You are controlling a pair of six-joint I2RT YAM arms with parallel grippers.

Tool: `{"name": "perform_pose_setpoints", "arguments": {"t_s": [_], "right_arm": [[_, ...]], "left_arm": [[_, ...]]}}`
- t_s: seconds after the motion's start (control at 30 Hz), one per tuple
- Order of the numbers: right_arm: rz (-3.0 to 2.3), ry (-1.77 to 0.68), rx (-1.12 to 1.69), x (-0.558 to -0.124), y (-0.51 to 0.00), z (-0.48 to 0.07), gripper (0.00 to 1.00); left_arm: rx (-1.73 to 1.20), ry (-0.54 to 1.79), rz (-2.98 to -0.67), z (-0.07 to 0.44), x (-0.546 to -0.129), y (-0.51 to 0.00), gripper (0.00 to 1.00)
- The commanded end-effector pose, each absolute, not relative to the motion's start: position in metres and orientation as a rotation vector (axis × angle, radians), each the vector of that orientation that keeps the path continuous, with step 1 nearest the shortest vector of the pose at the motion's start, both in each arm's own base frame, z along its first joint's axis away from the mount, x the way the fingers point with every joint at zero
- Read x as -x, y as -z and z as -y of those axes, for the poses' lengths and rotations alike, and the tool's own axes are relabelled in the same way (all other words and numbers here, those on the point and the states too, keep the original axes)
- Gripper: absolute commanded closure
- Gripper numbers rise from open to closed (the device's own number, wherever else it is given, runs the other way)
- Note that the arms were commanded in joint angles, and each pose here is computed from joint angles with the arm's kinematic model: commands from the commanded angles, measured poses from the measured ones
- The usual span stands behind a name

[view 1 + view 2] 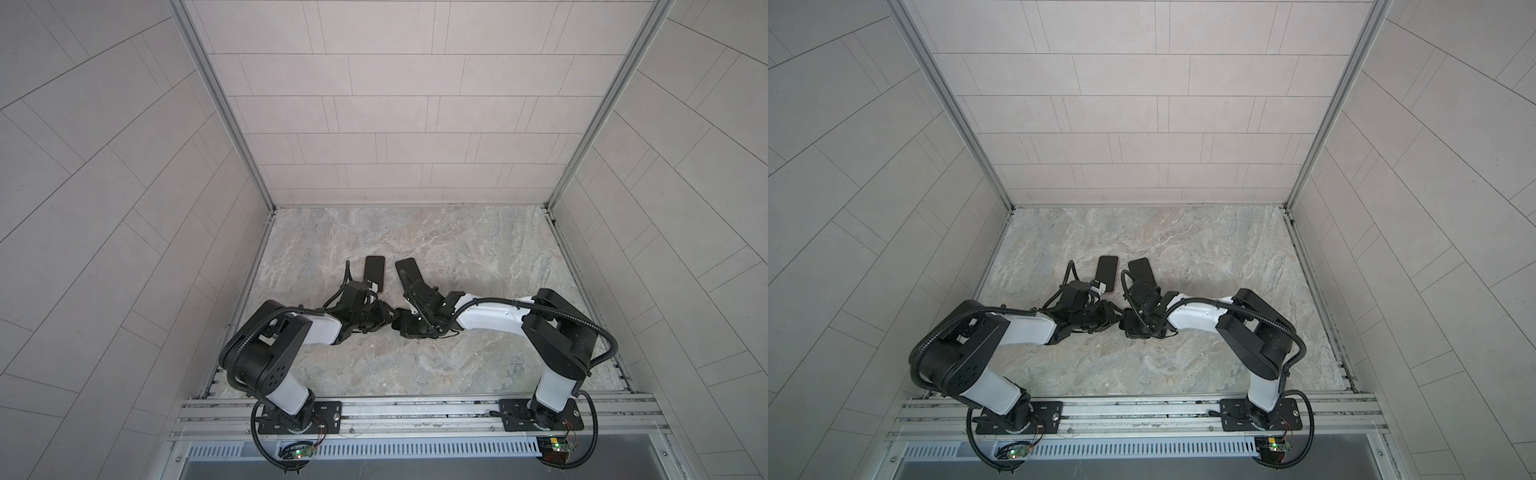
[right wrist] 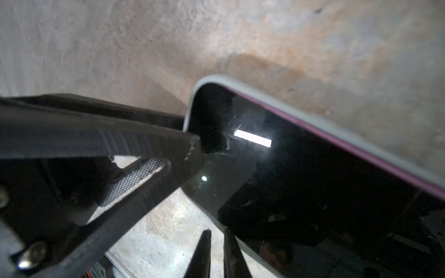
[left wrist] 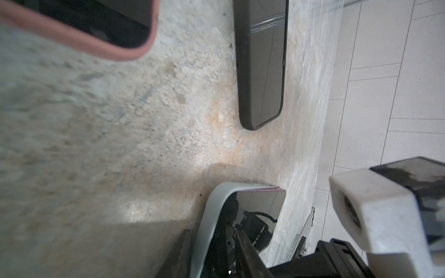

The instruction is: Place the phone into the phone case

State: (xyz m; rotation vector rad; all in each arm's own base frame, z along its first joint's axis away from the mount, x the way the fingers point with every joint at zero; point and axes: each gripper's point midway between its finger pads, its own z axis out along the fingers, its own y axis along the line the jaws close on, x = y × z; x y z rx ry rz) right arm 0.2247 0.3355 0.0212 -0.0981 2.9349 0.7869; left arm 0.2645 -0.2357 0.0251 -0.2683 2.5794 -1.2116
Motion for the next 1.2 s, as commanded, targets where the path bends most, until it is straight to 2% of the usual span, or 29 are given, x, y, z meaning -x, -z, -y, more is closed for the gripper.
{"name": "perform_pose_setpoints", "arguments": {"t_s": [0.0,0.27,0.53,0.73,1.17], "right_arm": [[-3.202,-0.397,0.019,-0.178,0.050,-0.272,0.84],[-3.108,-0.397,0.088,-0.189,0.026,-0.275,0.83],[-2.757,-0.424,0.095,-0.226,-0.074,-0.236,0.81],[-2.855,-0.398,-0.018,-0.242,-0.065,-0.180,0.82],[-2.881,-0.561,0.130,-0.254,-0.051,-0.204,0.82]], "left_arm": [[0.232,1.248,-2.596,0.243,-0.258,-0.027,0.63],[0.230,1.247,-2.592,0.242,-0.258,-0.028,0.63],[0.235,1.244,-2.592,0.241,-0.258,-0.028,0.63],[0.236,1.238,-2.587,0.241,-0.258,-0.028,0.63],[0.238,1.235,-2.590,0.240,-0.257,-0.028,0.63]]}}
